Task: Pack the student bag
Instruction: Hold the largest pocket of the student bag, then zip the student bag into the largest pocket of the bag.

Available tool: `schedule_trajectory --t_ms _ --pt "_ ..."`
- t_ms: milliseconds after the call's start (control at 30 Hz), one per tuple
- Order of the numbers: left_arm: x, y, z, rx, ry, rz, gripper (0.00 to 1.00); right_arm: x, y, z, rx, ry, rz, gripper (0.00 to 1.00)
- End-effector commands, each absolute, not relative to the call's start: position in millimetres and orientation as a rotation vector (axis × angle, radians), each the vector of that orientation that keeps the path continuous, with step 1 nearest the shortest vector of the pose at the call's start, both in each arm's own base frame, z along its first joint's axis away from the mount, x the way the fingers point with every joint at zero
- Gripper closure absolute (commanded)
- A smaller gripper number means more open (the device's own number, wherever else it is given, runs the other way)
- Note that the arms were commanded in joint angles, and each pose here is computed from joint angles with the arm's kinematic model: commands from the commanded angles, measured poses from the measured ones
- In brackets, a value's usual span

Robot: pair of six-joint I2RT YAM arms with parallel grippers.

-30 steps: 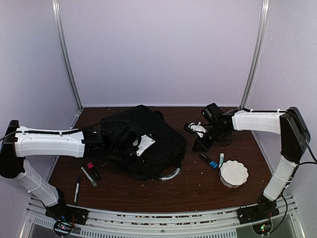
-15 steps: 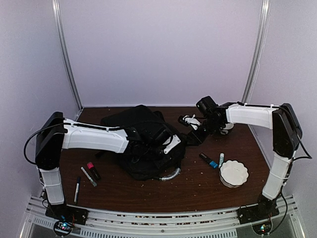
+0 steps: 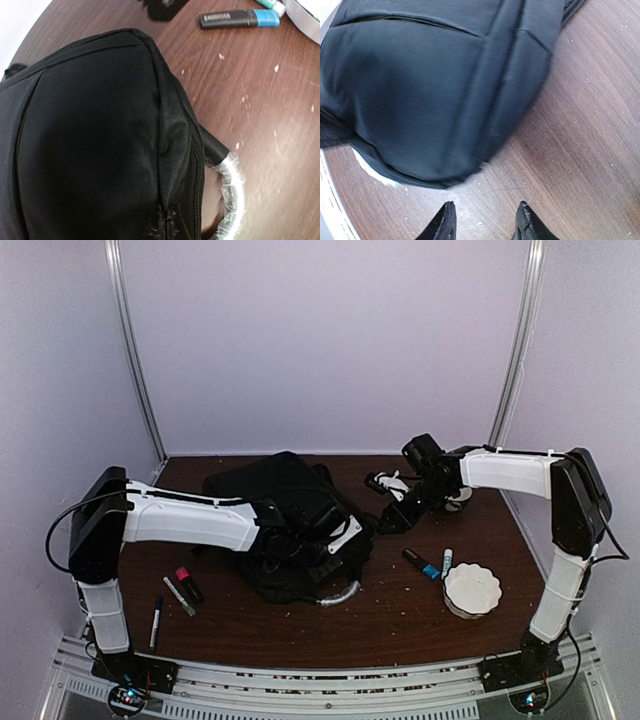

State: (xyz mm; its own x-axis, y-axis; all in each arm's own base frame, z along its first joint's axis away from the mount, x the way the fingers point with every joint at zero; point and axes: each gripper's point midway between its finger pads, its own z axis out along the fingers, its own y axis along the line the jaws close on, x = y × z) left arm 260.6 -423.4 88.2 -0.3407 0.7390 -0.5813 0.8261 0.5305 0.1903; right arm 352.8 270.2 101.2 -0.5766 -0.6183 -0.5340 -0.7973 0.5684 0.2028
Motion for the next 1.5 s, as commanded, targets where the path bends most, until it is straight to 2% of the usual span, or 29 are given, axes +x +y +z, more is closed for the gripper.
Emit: schedule_trajectory --t_ms 0,433,767,1200,1300,1400,1467 --pt "255 -380 119 1.226 2.150 -0.092 1.00 341 270 111 -1.192 2.368 0.665 0.58" --pt "237 -302 116 1.131 2.230 0.072 1.00 299 339 109 -1.356 2.239 0.931 0.57" --pt "236 -288 112 1.010 2.259 0.037 1.00 271 375 73 -1.434 2.285 0.927 0.58" --pt "234 -292 117 0.953 2.244 -0.053 1.00 280 406 60 -1.383 2.254 0.880 0.57" --pt "235 -290 117 0.949 2.243 -0.048 1.00 279 412 56 -1.386 2.256 0.870 0.65" --pt "234 -287 115 0.948 2.247 -0.041 1.00 281 410 62 -1.360 2.240 0.855 0.88" --pt "233 -284 113 0.946 2.251 -0.038 1.00 282 407 69 -1.349 2.224 0.846 0.91"
